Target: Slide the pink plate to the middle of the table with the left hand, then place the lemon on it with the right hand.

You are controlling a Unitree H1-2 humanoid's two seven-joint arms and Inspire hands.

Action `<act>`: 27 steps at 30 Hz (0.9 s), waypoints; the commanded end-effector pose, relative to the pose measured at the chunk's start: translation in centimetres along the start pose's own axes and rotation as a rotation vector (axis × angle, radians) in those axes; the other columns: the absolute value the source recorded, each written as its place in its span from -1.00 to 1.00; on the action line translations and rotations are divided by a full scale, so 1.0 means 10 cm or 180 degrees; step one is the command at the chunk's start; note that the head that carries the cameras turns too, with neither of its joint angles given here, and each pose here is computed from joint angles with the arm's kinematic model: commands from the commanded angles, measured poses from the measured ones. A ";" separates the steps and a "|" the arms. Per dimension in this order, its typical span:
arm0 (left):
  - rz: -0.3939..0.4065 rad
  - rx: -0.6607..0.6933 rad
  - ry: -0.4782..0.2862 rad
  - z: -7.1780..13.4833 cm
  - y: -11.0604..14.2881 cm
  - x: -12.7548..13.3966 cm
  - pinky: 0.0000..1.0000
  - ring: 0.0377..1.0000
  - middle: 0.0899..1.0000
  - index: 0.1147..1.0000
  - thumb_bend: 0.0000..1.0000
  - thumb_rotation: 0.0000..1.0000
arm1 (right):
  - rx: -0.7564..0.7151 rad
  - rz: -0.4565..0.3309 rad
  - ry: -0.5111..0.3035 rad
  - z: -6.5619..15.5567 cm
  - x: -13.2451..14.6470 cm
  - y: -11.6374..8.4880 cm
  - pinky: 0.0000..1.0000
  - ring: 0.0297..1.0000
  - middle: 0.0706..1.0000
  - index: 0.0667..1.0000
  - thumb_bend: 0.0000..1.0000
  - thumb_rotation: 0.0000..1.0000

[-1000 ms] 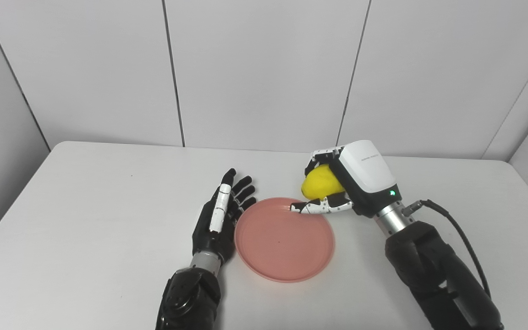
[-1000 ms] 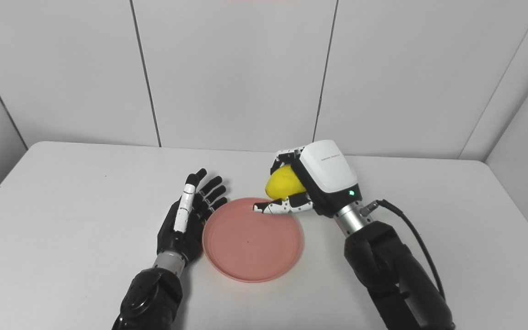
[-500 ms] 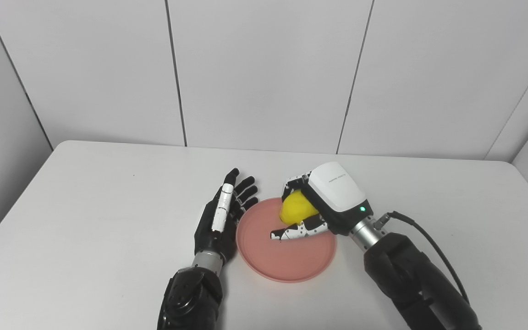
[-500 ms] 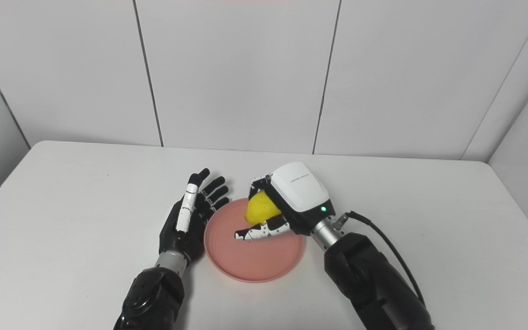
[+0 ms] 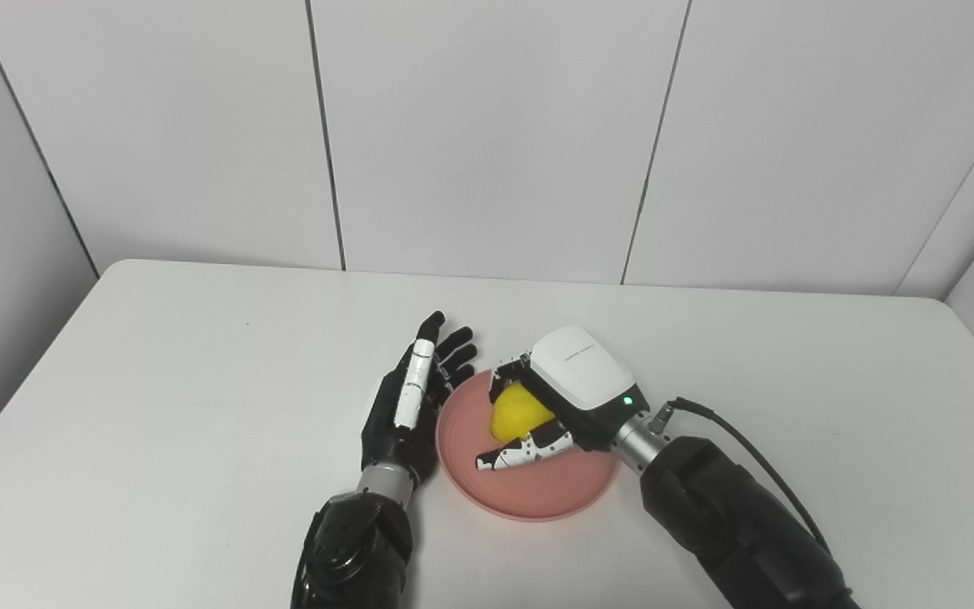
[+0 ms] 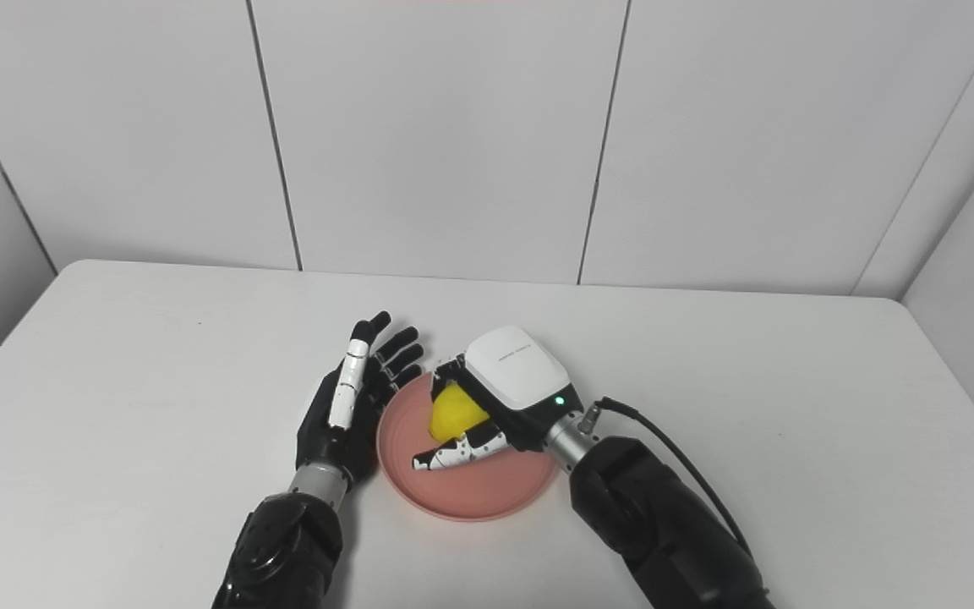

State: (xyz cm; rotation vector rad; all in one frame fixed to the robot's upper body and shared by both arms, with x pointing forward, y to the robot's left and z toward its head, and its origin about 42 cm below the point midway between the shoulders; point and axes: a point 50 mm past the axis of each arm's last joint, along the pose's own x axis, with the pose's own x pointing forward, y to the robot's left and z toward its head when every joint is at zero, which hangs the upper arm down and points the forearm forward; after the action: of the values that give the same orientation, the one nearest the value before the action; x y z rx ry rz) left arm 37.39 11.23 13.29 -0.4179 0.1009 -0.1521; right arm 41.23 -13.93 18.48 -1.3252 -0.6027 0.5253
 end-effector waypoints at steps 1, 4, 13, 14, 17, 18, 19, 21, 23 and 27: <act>0.0244 -0.0056 0.0488 -0.36 0.10 -0.13 0.75 0.70 0.63 0.76 0.48 0.50 | -0.0108 -0.0226 -0.0239 0.06 0.17 -0.27 -0.63 -0.55 -0.45 -0.26 0.17 0.17; 0.0261 -0.0027 0.0499 -0.37 0.11 -0.12 0.71 0.70 0.63 0.76 0.51 0.51 | -0.0140 -0.0149 -0.0256 0.08 0.20 -0.28 -0.62 -0.53 -0.43 -0.22 0.17 0.28; 0.0218 -0.0038 0.0481 -0.36 0.10 -0.13 0.70 0.70 0.67 0.82 0.47 0.53 | -0.0335 0.0072 -0.0340 0.06 0.21 -0.30 -0.63 -0.58 -0.48 -0.26 0.24 0.13; 0.0208 -0.0041 0.0485 -0.36 0.10 -0.13 0.71 0.70 0.68 0.82 0.47 0.53 | -0.0354 0.0074 -0.0353 0.06 0.20 -0.30 -0.62 -0.58 -0.48 -0.27 0.26 0.16; 0.0195 -0.0053 0.0488 -0.36 0.10 -0.14 0.75 0.73 0.71 0.82 0.45 0.54 | -0.0396 0.0077 -0.0376 0.07 0.19 -0.31 -0.62 -0.57 -0.47 -0.25 0.33 0.25; 0.0198 -0.0057 0.0485 -0.36 0.10 -0.14 0.75 0.73 0.72 0.82 0.45 0.53 | -0.0417 0.0086 -0.0379 0.07 0.19 -0.31 -0.61 -0.56 -0.47 -0.25 0.37 0.32; 0.0211 -0.0055 0.0485 -0.36 0.10 -0.14 0.74 0.73 0.71 0.81 0.45 0.52 | -0.0431 0.0113 -0.0366 0.07 0.18 -0.32 -0.61 -0.56 -0.47 -0.26 0.45 0.41; 0.0231 -0.0046 0.0487 -0.36 0.11 -0.14 0.72 0.72 0.67 0.79 0.47 0.50 | -0.0427 0.0151 -0.0340 0.06 0.18 -0.34 -0.62 -0.57 -0.49 -0.32 0.61 0.56; 0.0232 -0.0033 0.0486 -0.36 0.12 -0.13 0.73 0.70 0.63 0.77 0.48 0.49 | -0.0395 0.0181 -0.0312 0.06 0.19 -0.36 -0.62 -0.55 -0.47 -0.34 0.79 0.69; 0.0206 -0.0025 0.0475 -0.37 0.13 -0.13 0.79 0.74 0.64 0.79 0.46 0.51 | -0.0335 0.0264 -0.0160 0.05 0.18 -0.42 -0.36 -0.22 -0.01 0.15 0.98 0.88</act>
State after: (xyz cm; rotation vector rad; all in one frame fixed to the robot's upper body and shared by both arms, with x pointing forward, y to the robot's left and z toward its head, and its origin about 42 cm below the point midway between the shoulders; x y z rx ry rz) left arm 37.40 11.20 13.24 -0.4066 0.0997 -0.1529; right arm 41.51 -13.46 19.78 -1.4513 -0.5822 0.6630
